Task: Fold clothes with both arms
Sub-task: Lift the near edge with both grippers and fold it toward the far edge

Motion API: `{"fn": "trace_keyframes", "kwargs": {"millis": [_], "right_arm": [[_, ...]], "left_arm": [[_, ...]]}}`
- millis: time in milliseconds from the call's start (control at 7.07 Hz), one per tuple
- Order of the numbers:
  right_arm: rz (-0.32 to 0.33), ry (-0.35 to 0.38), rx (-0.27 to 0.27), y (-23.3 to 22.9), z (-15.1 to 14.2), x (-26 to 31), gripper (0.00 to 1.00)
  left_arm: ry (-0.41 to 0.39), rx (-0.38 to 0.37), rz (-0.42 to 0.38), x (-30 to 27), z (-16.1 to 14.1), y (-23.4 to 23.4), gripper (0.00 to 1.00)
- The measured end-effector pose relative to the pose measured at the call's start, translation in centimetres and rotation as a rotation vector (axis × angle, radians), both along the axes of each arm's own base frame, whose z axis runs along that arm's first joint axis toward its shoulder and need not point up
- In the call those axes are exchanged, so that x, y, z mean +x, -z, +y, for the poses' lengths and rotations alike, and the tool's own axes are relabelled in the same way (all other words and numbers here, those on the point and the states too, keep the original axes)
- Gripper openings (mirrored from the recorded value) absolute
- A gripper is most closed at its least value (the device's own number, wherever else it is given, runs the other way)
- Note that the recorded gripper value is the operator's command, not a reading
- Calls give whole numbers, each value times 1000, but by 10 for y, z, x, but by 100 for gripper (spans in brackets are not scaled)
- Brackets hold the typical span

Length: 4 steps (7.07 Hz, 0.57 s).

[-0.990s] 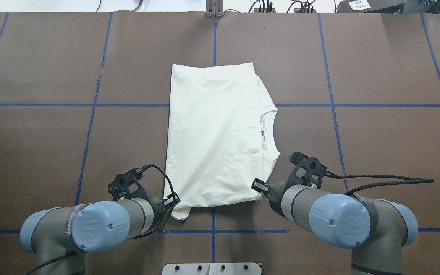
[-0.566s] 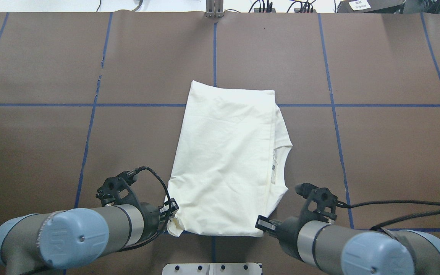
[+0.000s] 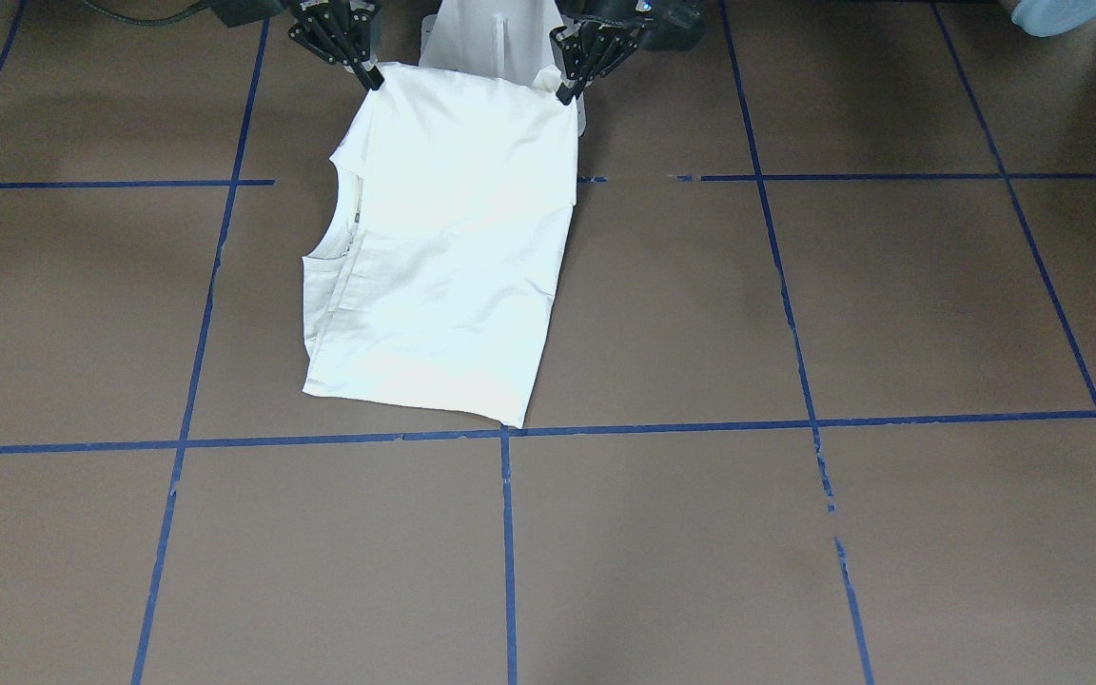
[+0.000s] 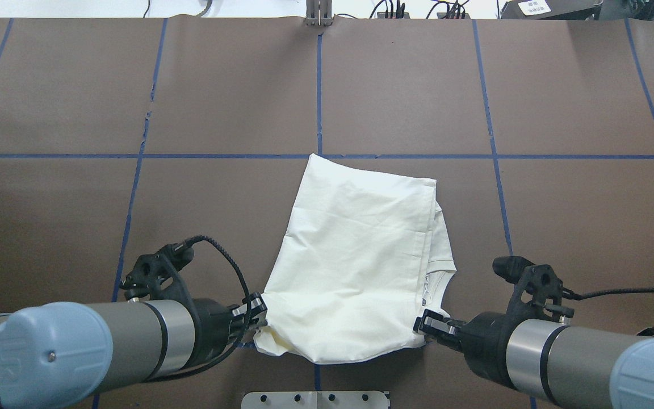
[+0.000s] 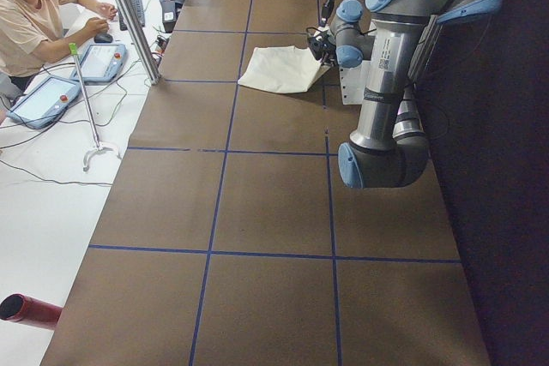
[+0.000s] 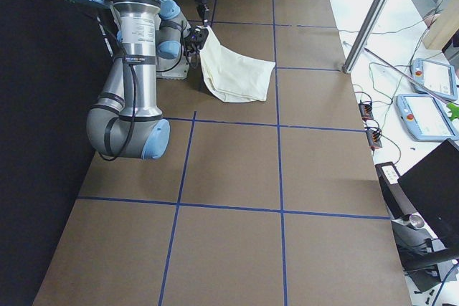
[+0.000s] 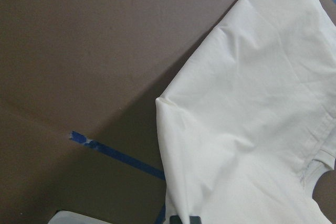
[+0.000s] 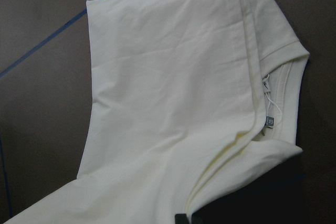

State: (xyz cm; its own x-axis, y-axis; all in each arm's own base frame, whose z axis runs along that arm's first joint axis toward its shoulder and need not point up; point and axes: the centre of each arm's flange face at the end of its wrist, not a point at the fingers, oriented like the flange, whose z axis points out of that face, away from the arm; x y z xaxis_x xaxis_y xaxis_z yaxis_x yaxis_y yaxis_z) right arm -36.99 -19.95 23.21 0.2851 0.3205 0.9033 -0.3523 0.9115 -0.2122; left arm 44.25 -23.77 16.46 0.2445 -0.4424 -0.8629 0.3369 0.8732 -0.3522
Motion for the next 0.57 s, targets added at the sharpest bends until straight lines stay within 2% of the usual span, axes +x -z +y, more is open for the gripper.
{"fn": "trace_keyframes", "kwargs": {"millis": [283, 566], "right_arm": [[46, -43, -10, -17, -35, -7, 0], [98, -56, -11, -36, -81, -20, 0]], "left_arm": [[73, 61, -58, 29, -66, 6, 0], [119, 120, -117, 55, -125, 9, 0]]}}
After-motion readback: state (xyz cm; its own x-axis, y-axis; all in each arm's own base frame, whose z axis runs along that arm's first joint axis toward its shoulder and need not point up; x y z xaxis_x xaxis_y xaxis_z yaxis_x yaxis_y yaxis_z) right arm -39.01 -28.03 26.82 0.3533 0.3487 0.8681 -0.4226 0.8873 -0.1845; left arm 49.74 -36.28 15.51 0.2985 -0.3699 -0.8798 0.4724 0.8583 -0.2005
